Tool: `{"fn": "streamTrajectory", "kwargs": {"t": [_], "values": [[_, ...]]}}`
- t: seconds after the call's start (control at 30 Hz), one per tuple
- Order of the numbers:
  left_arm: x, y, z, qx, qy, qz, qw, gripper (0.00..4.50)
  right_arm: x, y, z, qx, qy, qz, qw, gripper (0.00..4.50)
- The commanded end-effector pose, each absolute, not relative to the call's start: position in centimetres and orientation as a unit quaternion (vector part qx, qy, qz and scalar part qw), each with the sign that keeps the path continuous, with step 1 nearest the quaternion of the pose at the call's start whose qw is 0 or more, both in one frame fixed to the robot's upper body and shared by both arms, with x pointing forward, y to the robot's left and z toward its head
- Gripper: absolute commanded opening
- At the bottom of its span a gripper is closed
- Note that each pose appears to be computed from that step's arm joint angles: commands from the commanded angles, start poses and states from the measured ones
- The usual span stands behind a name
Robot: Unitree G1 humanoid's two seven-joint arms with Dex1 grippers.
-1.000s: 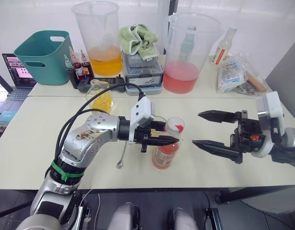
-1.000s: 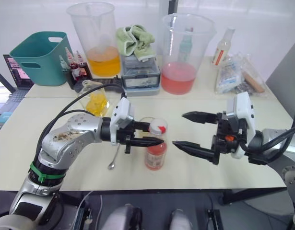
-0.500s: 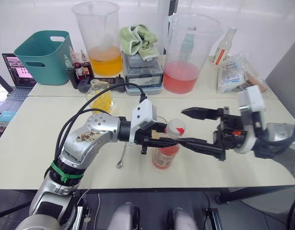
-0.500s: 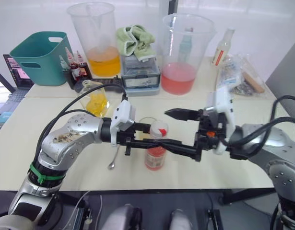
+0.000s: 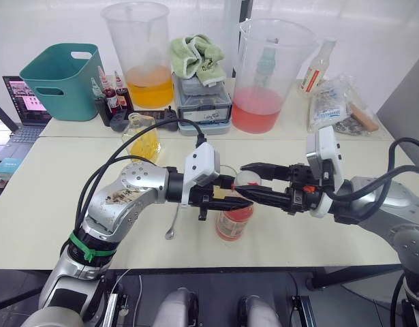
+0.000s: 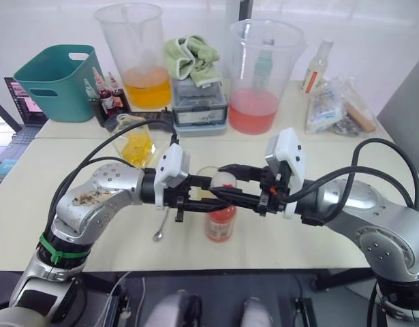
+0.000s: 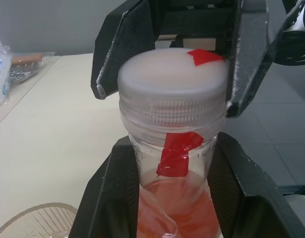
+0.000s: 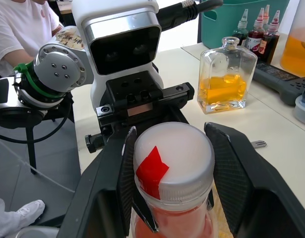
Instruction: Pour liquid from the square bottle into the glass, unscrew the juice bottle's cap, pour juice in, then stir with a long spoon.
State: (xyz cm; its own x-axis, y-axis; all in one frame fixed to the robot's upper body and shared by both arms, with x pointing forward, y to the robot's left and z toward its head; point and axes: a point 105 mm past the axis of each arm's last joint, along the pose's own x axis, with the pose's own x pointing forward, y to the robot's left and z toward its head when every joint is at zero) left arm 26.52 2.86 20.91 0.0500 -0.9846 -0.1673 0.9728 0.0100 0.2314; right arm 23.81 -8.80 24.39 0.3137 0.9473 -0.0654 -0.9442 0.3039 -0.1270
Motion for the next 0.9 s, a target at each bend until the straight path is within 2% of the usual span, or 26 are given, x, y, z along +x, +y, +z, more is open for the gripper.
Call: {"fn": "streamTrajectory", "kwargs": {"t": [0.03, 0.1, 0.2, 0.33, 0.47, 0.6, 0.67, 0.73, 0.83, 0.9], "values": [[26.0, 3.5, 19.9, 0.154, 0.004, -0.694, 0.703, 1.41, 23.2, -8.4, 24.9, -0.108, -0.023, 0.637, 0.763, 1.70], [25.9, 3.7, 19.8, 0.154, 0.005, -0.693, 0.705, 1.41, 23.6, -8.3, 24.9, -0.122, -0.025, 0.674, 0.728, 1.70], [25.8, 3.9, 19.9, 0.157, 0.001, -0.685, 0.712, 1.41, 24.5, -8.2, 25.1, -0.159, -0.021, 0.740, 0.653, 1.70], [25.4, 3.7, 20.0, 0.152, 0.002, -0.685, 0.712, 1.41, 25.6, -7.7, 25.8, -0.183, -0.037, 0.780, 0.597, 1.70], [25.4, 3.9, 19.9, 0.150, 0.007, -0.681, 0.717, 1.41, 25.8, -7.6, 26.0, -0.196, -0.028, 0.807, 0.556, 1.70], [25.3, 4.0, 19.9, 0.147, 0.009, -0.679, 0.719, 1.41, 26.2, -8.0, 27.0, -0.189, -0.019, 0.812, 0.552, 1.70], [25.3, 3.9, 19.8, 0.144, 0.011, -0.680, 0.719, 1.41, 26.0, -8.3, 27.4, -0.177, -0.014, 0.812, 0.557, 2.73], [25.4, 3.8, 19.8, 0.142, 0.011, -0.681, 0.718, 1.41, 25.7, -8.6, 27.6, -0.170, -0.013, 0.808, 0.564, 3.35], [25.4, 3.6, 19.8, 0.142, 0.010, -0.685, 0.715, 1.41, 26.3, -9.2, 28.4, -0.175, -0.055, 0.768, 0.613, 4.35], [25.4, 3.5, 19.8, 0.142, 0.009, -0.688, 0.712, 1.41, 26.6, -10.0, 28.5, -0.178, -0.068, 0.737, 0.649, 4.48]]}}
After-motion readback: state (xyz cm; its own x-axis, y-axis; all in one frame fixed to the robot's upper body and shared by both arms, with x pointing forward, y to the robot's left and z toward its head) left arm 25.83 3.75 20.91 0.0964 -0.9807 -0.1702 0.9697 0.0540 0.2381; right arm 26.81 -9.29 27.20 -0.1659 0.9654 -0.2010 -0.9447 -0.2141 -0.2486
